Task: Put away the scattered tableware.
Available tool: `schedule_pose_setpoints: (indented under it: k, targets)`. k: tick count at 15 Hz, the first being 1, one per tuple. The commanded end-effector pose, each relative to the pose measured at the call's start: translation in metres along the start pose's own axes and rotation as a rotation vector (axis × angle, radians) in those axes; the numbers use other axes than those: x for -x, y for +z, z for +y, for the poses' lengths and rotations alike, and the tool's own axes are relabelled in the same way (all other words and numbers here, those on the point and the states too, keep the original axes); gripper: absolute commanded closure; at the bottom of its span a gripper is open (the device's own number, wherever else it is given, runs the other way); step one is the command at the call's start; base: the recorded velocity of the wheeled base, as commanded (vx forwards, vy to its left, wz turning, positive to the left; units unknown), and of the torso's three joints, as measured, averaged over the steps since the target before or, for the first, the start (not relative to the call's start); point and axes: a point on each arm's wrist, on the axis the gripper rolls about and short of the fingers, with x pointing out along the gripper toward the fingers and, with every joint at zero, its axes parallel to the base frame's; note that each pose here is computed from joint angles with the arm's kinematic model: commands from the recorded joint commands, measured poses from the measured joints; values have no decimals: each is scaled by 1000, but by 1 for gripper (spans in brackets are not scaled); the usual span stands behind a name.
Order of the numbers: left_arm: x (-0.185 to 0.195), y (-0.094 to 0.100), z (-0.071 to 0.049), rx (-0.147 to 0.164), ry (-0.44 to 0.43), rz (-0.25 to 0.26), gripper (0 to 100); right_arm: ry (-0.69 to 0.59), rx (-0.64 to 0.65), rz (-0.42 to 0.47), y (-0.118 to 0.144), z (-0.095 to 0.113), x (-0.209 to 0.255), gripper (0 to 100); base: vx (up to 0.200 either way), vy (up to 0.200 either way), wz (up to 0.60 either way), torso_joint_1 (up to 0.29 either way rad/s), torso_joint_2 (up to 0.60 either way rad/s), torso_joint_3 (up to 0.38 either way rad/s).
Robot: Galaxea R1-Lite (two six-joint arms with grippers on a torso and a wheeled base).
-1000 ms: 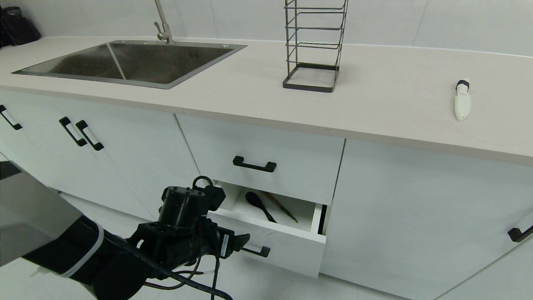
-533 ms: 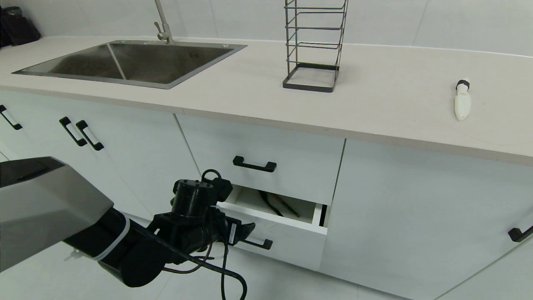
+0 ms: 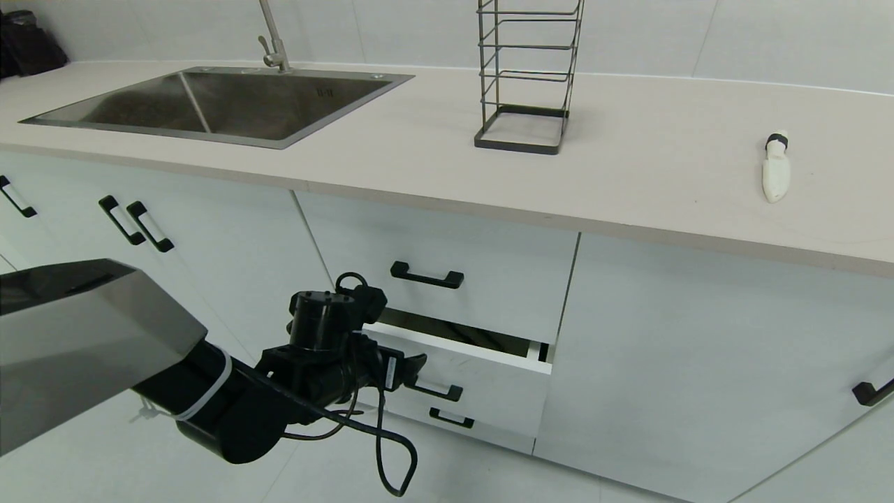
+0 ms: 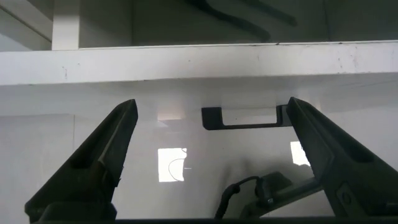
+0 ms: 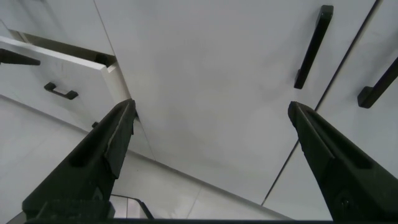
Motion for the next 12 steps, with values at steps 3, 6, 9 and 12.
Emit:
schedule_pose_setpoints:
  k: [3,6,9,12]
  targets:
    - [-4,5,0,-13,-4,-23,0,0,0,1,0,0,0,0,0,0,0,0,0,0]
    - [-10,11,0,-15,-8,-46,0,0,0,1,0,0,0,0,0,0,0,0,0,0]
    - [-16,17,-1,-14,-8,-71,0,0,0,1,0,0,0,0,0,0,0,0,0,0]
    - [-18,22,-1,-13,-10,-86,0,0,0,1,0,0,0,0,0,0,0,0,0,0]
